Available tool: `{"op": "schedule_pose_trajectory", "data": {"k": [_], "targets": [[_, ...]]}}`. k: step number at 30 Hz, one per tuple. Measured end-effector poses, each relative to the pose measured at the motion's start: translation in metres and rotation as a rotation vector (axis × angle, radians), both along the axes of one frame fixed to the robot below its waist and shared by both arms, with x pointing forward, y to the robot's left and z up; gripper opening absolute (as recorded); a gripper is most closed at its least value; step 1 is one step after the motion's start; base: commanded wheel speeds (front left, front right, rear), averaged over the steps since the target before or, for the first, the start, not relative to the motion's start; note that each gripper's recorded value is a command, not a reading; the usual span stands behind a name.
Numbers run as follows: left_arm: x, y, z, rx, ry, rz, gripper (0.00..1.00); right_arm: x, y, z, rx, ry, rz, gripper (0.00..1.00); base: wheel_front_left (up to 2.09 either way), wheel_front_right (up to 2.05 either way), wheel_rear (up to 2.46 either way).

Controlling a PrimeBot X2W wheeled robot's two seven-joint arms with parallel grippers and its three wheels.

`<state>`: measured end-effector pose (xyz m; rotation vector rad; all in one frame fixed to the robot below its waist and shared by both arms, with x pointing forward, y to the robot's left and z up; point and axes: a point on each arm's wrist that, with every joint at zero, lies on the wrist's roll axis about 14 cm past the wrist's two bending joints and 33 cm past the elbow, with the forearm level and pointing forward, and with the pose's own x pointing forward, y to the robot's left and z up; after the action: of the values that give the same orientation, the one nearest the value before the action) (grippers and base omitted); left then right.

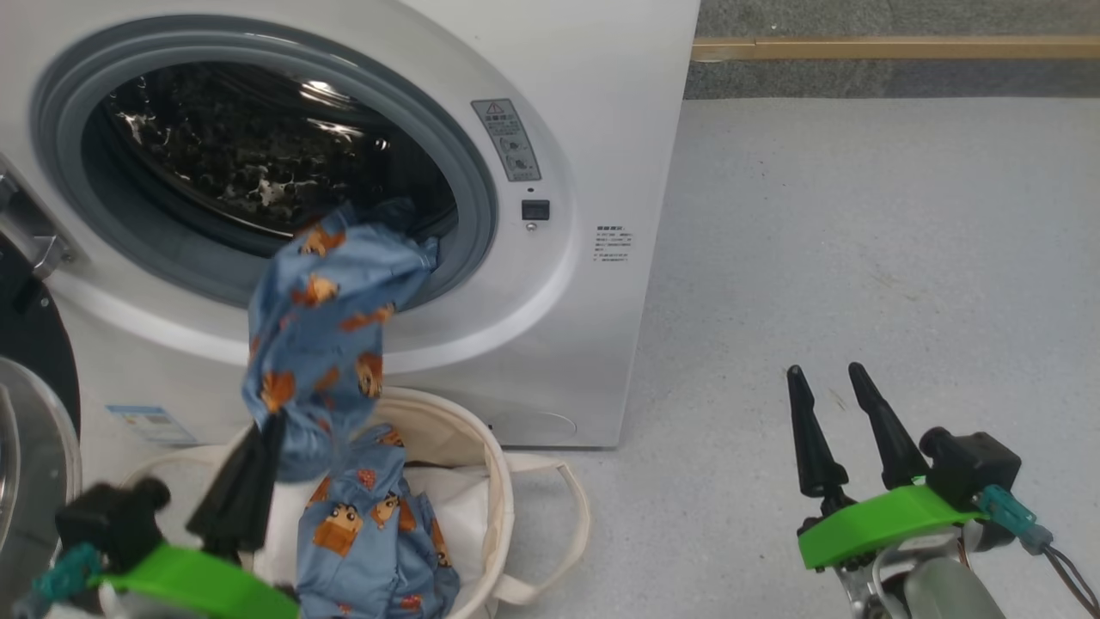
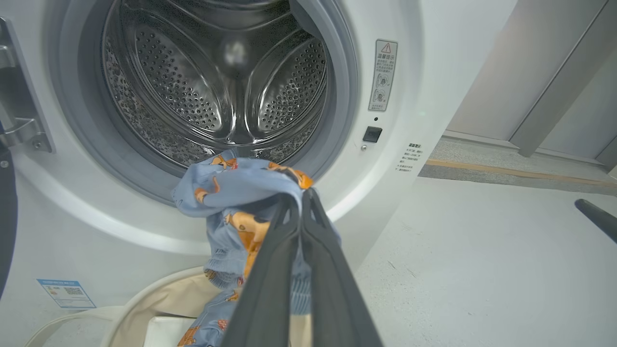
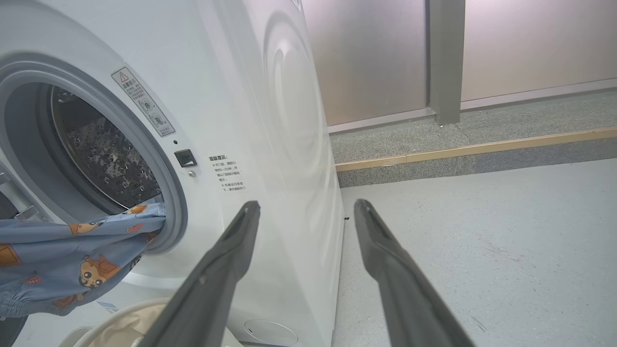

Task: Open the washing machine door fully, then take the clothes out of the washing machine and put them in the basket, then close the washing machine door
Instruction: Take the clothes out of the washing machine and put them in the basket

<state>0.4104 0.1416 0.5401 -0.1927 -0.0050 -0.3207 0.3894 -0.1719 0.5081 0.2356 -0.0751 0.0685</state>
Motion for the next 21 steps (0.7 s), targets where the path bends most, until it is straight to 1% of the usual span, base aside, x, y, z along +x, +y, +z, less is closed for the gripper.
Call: {"op": "schedule_pose_trajectory", "data": {"k": [3, 9, 13, 14, 16, 18, 21], "targets": [[-0.013, 0.001, -0.001, -0.002, 0.012, 0.009, 0.0, 0.0, 0.002, 0.001, 0.0, -0.004, 0.006, 1.0, 0.0, 0.0, 0.0], [-0.018, 0.002, -0.01, -0.006, 0.054, 0.018, 0.0, 0.0, 0.002, -0.002, -0.001, 0.005, 0.007, 1.0, 0.0, 0.0, 0.0], [-0.018, 0.008, -0.046, 0.026, 0.161, 0.03, 0.0, 0.001, 0.001, -0.006, -0.001, 0.019, 0.003, 1.0, 0.0, 0.0, 0.0], [-0.018, 0.009, -0.057, 0.019, 0.193, 0.031, 0.0, 0.001, 0.001, -0.008, -0.001, 0.022, 0.002, 1.0, 0.0, 0.0, 0.0], [-0.016, 0.008, -0.081, -0.027, 0.271, 0.035, 0.0, 0.002, 0.0, -0.01, -0.002, 0.029, 0.002, 1.0, 0.0, 0.0, 0.0], [-0.014, 0.011, -0.106, -0.002, 0.334, 0.043, 0.0, 0.003, 0.0, -0.013, -0.003, 0.035, 0.0, 1.0, 0.0, 0.0, 0.0], [-0.005, 0.015, -0.136, -0.005, 0.412, 0.057, 0.0, 0.005, -0.003, -0.015, -0.005, 0.043, -0.008, 1.0, 0.0, 0.0, 0.0]]}}
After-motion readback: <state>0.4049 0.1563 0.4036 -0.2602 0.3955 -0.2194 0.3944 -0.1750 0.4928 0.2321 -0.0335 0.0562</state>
